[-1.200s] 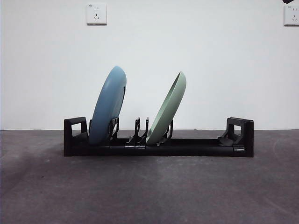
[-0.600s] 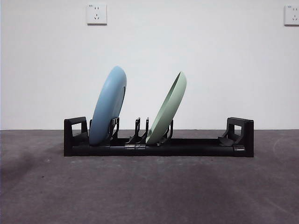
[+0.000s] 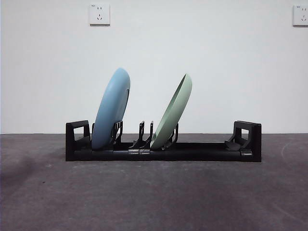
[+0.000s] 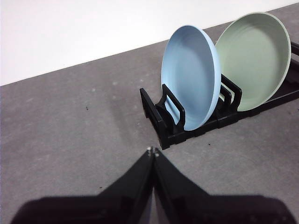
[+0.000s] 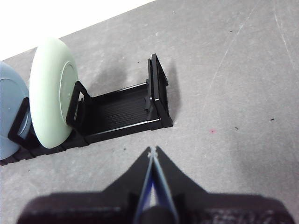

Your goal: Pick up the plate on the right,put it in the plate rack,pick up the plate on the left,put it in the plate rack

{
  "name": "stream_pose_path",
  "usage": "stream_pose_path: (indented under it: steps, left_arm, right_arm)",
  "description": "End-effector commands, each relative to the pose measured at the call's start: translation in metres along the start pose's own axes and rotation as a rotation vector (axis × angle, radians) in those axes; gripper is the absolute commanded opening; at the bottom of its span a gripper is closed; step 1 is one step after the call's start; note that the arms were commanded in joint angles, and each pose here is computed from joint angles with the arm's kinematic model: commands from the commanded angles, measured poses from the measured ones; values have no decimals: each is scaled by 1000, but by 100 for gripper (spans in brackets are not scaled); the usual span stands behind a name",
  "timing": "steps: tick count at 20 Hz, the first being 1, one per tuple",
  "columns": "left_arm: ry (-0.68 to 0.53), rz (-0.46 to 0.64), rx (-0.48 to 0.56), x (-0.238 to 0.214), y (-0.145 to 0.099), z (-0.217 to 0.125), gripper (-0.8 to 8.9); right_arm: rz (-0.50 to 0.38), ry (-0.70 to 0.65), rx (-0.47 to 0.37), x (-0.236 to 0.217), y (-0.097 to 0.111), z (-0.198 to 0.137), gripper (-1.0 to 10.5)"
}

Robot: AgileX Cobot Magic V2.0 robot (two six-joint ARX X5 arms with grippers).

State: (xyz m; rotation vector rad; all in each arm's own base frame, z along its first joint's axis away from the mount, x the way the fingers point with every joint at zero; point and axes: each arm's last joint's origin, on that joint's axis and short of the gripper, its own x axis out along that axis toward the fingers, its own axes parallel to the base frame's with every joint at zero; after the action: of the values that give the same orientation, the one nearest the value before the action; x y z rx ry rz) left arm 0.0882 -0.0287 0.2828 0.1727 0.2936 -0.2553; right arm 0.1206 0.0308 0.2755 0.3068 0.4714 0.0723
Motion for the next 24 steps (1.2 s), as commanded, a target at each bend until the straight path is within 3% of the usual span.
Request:
stream_pose_path:
  steps: [1,6,10,14,18,24]
  left_arm:
    - [16,0,-10,1,0,-2,-3]
    - [-9,57,-13,-13,6,-18,-3]
    - [-86,153,-46,10,8,-72,-3]
    - [-118,171,-123,31,7,-111,-3]
    - [-71,173,-145,41,6,-130,-3]
    - [-79,173,-185,41,6,-130,-3]
  right_arm:
    - [-4,1,9,1,-1,-2,-15]
    - [-7,4,8,1,-1,-2,-15]
    - [-4,5,8,1,-1,-2,-15]
    - [-5,5,8,1,-1,-2,-15]
    - [-8,4,8,1,-1,-2,-15]
    - [-7,5,8,2,-1,-2,-15]
